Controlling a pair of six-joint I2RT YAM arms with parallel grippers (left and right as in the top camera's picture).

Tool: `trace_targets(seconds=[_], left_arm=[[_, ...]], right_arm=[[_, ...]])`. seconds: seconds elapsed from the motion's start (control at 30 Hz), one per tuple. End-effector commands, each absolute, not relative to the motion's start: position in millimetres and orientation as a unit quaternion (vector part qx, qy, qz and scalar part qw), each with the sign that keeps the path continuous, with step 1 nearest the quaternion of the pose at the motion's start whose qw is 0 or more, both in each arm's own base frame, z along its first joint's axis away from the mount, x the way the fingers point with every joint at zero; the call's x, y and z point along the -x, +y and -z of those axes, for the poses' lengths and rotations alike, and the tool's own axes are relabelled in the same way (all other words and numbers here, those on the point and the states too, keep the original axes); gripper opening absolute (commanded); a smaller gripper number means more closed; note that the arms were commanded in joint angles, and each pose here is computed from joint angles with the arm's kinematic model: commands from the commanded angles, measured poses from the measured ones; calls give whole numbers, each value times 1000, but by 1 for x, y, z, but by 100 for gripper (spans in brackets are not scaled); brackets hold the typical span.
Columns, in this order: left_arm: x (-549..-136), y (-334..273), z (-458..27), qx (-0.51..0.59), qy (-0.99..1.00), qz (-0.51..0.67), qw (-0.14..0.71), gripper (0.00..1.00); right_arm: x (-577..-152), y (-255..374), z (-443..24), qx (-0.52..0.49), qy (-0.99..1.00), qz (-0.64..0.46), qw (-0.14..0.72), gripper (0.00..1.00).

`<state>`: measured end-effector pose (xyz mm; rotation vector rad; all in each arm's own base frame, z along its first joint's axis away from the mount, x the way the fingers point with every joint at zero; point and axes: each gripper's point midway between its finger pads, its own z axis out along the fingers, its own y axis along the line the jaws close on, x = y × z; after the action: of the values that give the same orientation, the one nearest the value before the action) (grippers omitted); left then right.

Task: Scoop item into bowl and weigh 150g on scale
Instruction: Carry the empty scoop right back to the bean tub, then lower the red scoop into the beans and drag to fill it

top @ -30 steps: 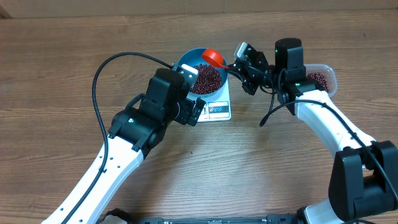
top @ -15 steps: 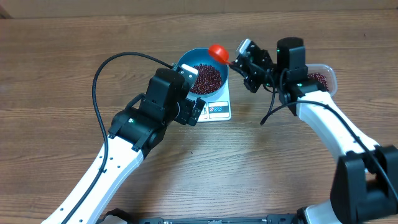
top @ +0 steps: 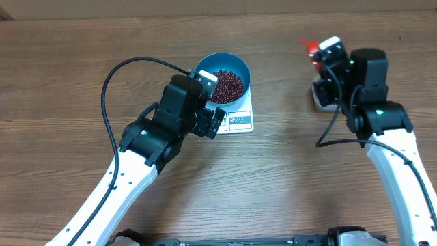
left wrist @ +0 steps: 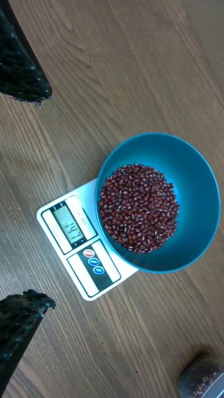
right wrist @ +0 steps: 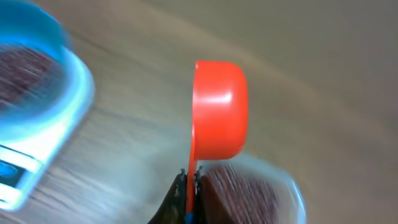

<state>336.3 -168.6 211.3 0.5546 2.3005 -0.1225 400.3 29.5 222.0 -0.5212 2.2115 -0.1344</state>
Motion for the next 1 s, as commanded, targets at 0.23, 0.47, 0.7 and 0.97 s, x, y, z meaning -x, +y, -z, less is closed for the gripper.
trace_targets(seconds=[0.23,0.47,0.7,0.97], left_arm=[[-335,-169,-220,-220,894,53,387,99],[-335,-169,-219,-220,894,53,387,100],[-335,-169,-219,-220,894,53,387,100],[-335,-169,-219,-220,894,53,387,100]], right_arm=[[-376,-47,-187,95,928,123,339,4],[-372,-50,-137,96,949,111,278,4],[-379,-50,-90,91,964,99,228,4],[-387,-48,-76,80,967,87,227,4]])
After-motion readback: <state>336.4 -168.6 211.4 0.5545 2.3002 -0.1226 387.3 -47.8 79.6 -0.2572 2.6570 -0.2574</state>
